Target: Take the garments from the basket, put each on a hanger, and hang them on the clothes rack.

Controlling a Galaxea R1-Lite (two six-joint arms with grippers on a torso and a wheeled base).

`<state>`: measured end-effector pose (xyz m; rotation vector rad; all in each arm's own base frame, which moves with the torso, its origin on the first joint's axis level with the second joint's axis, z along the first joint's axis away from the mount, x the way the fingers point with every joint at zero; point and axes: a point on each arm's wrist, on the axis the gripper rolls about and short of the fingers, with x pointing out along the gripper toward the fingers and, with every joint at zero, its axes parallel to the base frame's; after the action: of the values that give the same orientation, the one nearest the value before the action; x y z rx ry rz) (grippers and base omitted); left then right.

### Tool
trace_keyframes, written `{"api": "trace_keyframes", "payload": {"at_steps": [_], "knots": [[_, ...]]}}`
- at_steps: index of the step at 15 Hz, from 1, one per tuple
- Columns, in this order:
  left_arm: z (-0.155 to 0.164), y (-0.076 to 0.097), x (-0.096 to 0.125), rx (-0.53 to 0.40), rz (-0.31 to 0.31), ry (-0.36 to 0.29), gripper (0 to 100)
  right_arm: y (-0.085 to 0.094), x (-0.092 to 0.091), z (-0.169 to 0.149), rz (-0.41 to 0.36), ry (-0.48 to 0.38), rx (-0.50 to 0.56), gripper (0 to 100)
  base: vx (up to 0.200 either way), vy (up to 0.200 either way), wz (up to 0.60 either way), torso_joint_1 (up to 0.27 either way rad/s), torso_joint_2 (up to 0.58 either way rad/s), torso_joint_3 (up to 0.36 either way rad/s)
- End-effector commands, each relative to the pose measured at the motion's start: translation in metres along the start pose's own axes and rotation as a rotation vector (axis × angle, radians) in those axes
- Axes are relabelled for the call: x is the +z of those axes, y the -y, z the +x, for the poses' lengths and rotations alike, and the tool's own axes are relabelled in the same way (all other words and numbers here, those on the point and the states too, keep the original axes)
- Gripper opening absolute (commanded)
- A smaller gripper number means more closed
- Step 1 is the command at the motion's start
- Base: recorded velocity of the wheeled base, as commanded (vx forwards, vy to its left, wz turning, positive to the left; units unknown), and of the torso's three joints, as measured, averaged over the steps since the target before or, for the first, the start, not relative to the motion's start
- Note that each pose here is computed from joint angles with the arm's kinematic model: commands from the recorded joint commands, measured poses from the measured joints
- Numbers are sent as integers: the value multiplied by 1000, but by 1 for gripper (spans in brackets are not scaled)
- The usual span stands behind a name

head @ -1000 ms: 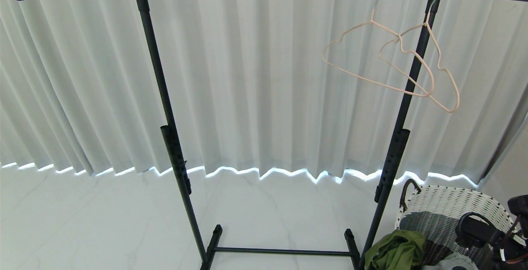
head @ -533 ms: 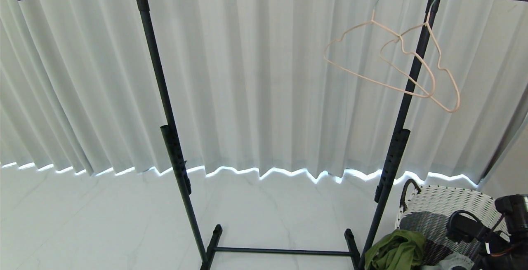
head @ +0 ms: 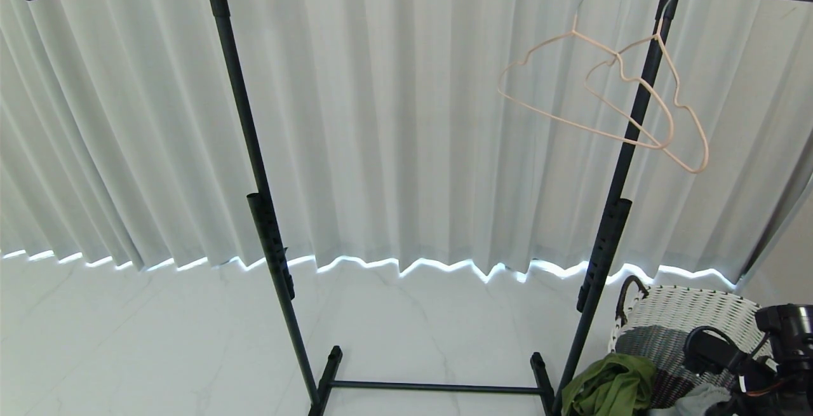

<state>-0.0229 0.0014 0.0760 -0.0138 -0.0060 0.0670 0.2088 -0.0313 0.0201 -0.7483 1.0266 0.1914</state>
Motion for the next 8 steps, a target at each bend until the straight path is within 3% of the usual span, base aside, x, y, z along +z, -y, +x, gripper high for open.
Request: {"api": "trace_keyframes", "payload": {"at_steps": [1,4,8], "knots": [[0,0,0,0,0,-1,100,8,3,-20,12,49,-74,0,0,0,0,0,0,0],[0,0,0,0,0,-1,100,21,6,-62,21,43,-114,0,0,0,0,0,0,0],[0,0,0,0,0,-1,100,43,9,-161,29,24,-97,0,0,0,0,0,0,0]]}}
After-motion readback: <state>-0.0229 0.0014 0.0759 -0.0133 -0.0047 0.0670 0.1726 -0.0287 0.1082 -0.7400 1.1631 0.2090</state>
